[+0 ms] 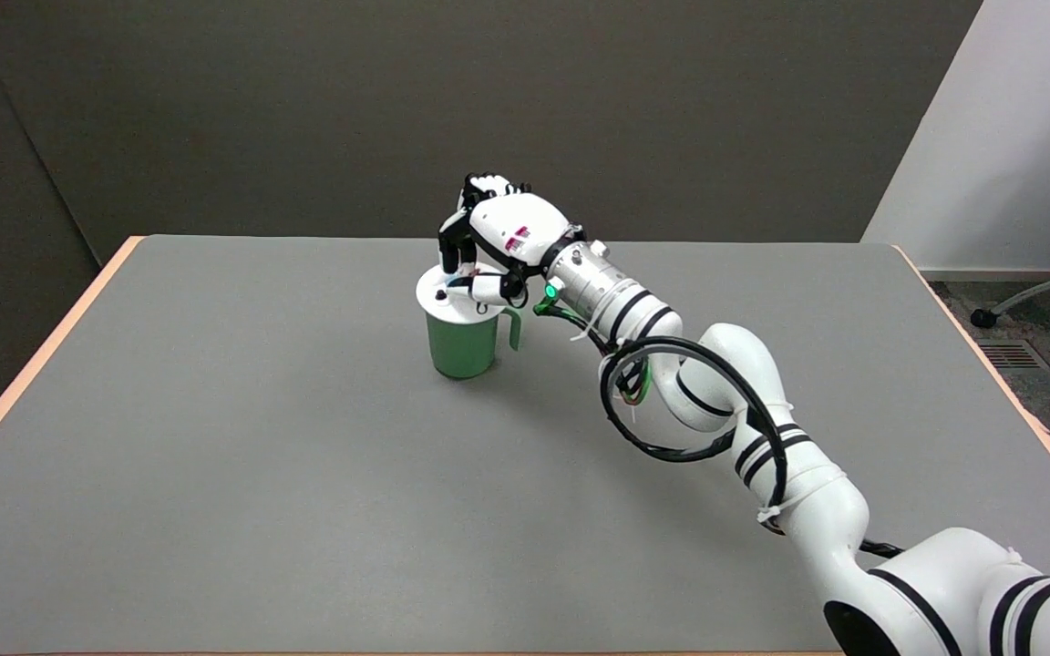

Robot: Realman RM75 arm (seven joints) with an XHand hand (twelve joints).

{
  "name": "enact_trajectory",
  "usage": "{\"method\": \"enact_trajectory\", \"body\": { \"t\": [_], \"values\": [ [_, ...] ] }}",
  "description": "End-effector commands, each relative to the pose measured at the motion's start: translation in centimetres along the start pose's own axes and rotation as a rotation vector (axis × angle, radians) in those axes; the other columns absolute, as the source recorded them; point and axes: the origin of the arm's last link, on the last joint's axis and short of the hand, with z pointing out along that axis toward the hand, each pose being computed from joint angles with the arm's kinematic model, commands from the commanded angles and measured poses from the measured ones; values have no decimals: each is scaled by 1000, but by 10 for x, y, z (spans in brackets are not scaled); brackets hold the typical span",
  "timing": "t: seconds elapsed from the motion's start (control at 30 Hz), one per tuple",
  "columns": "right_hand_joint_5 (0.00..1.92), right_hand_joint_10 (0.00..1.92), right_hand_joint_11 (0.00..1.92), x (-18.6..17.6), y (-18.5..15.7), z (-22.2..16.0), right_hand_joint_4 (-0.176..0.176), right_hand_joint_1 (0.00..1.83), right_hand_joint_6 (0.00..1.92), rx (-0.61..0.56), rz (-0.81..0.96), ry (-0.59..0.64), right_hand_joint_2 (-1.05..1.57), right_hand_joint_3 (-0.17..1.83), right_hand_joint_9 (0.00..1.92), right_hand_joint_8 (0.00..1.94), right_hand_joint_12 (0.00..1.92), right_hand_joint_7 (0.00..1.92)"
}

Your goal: Place the white cup lid onto the cup.

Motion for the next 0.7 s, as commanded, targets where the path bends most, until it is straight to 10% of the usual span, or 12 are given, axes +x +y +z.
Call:
{"method": "enact_trajectory", "body": {
  "t": [0.03,0.2,0.27,0.7],
  "values": [
    [942,1300,-1,-2,-3,-6,13,1220,975,4,14,4,1053,114,-1,941,1485,1060],
    [908,1298,-1,7,-9,-7,2,1217,1024,18,8,34,1061,126,71,987,1500,1033],
    [870,1306,-1,11,-10,-7,123,1079,218,23,5,43,733,709,92,241,1413,969],
    [552,958,-1,42,-20,-6,31,932,187,48,-2,132,645,846,213,196,1328,674]
  ]
}}
